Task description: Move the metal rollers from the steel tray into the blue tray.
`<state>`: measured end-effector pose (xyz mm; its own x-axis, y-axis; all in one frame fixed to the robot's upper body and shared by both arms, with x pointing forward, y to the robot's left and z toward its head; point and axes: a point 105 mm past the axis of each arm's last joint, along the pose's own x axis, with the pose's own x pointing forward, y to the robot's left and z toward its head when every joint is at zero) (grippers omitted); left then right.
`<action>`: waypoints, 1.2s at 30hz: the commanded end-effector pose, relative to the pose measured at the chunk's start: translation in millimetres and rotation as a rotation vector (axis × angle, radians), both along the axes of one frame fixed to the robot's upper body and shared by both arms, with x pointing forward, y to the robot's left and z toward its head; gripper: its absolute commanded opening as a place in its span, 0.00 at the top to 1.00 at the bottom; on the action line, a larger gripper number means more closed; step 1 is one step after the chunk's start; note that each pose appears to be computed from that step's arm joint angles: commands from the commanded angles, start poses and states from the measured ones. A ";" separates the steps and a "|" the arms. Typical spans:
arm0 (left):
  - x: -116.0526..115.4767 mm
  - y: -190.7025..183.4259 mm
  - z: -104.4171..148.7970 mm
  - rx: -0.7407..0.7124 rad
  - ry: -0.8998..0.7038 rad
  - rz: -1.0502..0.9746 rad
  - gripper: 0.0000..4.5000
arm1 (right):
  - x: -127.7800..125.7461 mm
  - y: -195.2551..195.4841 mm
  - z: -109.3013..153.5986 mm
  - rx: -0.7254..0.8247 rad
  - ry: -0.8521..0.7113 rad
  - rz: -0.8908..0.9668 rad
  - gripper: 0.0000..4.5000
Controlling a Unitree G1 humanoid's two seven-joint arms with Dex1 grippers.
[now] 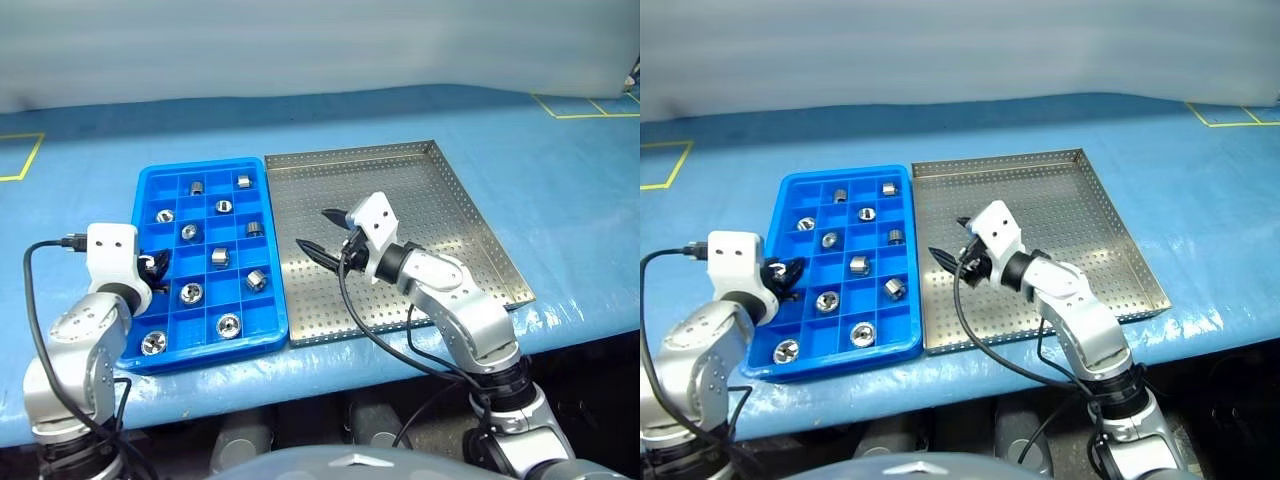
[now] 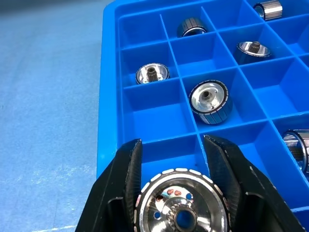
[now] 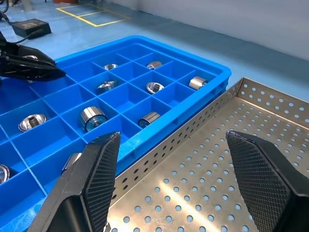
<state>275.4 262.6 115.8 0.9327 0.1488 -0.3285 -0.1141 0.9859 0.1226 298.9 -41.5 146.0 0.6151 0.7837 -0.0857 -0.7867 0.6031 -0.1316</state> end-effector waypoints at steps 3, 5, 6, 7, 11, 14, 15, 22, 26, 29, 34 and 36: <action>13.2 -7.0 37.8 -0.042 -0.231 0.005 0.27 | -4.1 -1.8 12.9 0.007 -0.069 -0.003 0.18; 16.9 -12.6 47.3 -0.067 -0.297 -0.013 0.27 | -3.7 -2.9 12.1 0.000 -0.073 -0.012 0.18; 18.2 -15.1 50.1 -0.078 -0.317 -0.024 0.27 | -3.4 -3.5 12.1 -0.001 -0.075 -0.017 0.18; 19.2 -19.1 54.0 -0.083 -0.341 -0.050 0.27 | -3.3 -4.5 12.2 -0.004 -0.079 -0.021 0.18; 16.1 -46.0 64.8 -0.111 -0.392 -0.256 0.27 | -0.1 -16.8 15.9 -0.031 -0.110 -0.042 0.18; 10.6 -62.6 60.3 -0.051 -0.364 -0.419 0.27 | 6.3 -33.0 20.6 -0.065 -0.136 -0.059 0.18; 8.8 -67.6 57.0 -0.031 -0.350 -0.466 0.27 | 8.2 -38.0 21.5 -0.071 -0.138 -0.061 0.18; 1.8 -113.5 36.3 -0.120 -0.367 -0.736 0.27 | 26.2 -55.1 4.0 -0.051 -0.041 -0.074 0.18; 8.1 -116.5 29.7 -0.120 -0.381 -0.721 0.27 | 27.7 -53.6 -2.8 -0.037 -0.019 -0.069 0.18; 11.8 -116.1 27.0 -0.134 -0.380 -0.712 0.27 | 29.7 -53.6 -1.9 -0.037 -0.038 -0.088 0.18; 10.4 -120.8 22.3 -0.138 -0.365 -0.736 0.27 | 31.7 -56.2 -4.8 -0.045 -0.046 -0.116 0.18; 9.6 -121.7 22.0 -0.145 -0.363 -0.741 0.27 | 30.5 -57.0 -4.8 -0.046 -0.045 -0.116 0.18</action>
<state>287.3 144.2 129.4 0.8345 -0.5510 0.0046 0.5500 0.8335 0.0529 329.8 -95.0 131.3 0.6960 0.7069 -0.1259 -0.7172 0.6759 -0.1698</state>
